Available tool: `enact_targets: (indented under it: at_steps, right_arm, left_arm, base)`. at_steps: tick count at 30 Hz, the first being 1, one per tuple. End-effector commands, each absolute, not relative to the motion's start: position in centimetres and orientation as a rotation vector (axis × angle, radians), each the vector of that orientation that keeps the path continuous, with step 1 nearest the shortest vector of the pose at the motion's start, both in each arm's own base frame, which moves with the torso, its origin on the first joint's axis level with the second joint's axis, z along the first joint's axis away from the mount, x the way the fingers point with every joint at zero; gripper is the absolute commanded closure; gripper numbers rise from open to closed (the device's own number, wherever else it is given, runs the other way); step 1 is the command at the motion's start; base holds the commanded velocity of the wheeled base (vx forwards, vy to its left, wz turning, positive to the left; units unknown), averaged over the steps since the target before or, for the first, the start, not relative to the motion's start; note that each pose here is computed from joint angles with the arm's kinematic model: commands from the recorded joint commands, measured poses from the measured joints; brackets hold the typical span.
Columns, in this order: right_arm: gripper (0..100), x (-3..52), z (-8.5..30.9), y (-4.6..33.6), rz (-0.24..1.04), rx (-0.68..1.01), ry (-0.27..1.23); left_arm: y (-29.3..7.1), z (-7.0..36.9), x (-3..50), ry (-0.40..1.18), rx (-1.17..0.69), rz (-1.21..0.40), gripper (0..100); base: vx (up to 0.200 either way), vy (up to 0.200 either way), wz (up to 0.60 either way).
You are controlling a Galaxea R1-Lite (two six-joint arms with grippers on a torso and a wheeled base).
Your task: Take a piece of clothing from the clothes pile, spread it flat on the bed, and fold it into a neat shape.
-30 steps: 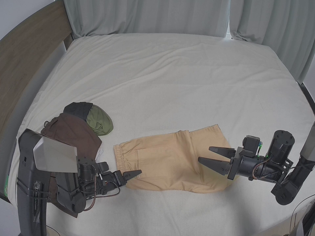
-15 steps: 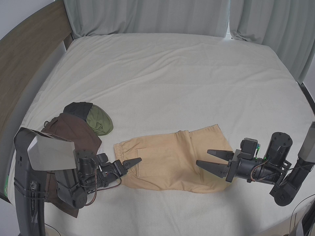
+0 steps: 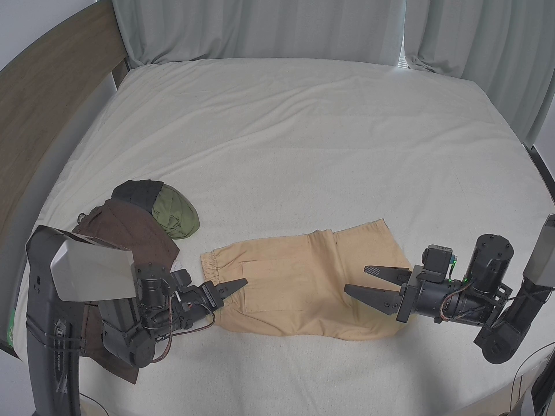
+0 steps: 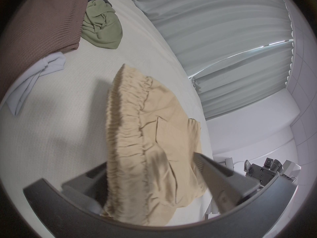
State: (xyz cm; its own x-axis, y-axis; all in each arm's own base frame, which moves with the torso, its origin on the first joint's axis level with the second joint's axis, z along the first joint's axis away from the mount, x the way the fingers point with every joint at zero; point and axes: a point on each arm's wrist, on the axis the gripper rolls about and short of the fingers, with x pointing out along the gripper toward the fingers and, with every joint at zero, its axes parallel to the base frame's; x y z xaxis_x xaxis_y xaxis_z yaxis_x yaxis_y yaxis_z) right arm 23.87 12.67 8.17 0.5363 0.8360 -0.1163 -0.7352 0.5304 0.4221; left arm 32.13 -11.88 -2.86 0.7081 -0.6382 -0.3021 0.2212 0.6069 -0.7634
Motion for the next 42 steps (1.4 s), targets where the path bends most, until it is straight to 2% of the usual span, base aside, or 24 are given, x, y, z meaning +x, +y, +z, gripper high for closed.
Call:
enact_targets:
  at_steps: [1,16,23,35,42]
  right_arm:
    - [0,23.9,8.1,12.7,0.958,0.343,0.325]
    - [0,24.0,7.8,12.7,0.953,0.341,0.335]
    - [0,24.2,7.4,12.6,0.945,0.342,0.348]
    - [0,24.3,7.3,12.5,0.939,0.343,0.349]
    - [0,24.3,7.3,12.4,0.936,0.344,0.348]
  left_arm:
    - [-11.9,-3.1,32.1,0.608,-0.765,-0.532,100]
    - [-11.6,-2.7,32.2,0.592,-0.763,-0.528,100]
    - [-10.2,-2.1,32.5,0.533,-0.659,-0.533,100]
    - [-9.5,-0.7,32.5,0.496,-0.663,-0.529,100]
    - [-7.8,0.8,32.3,0.471,-0.674,-0.544,100]
  base:
    - [0.000,0.000,0.00]
    - [0.000,0.000,0.00]
    - [0.000,0.000,0.00]
    - [0.000,0.000,0.00]
    - [0.000,0.000,0.00]
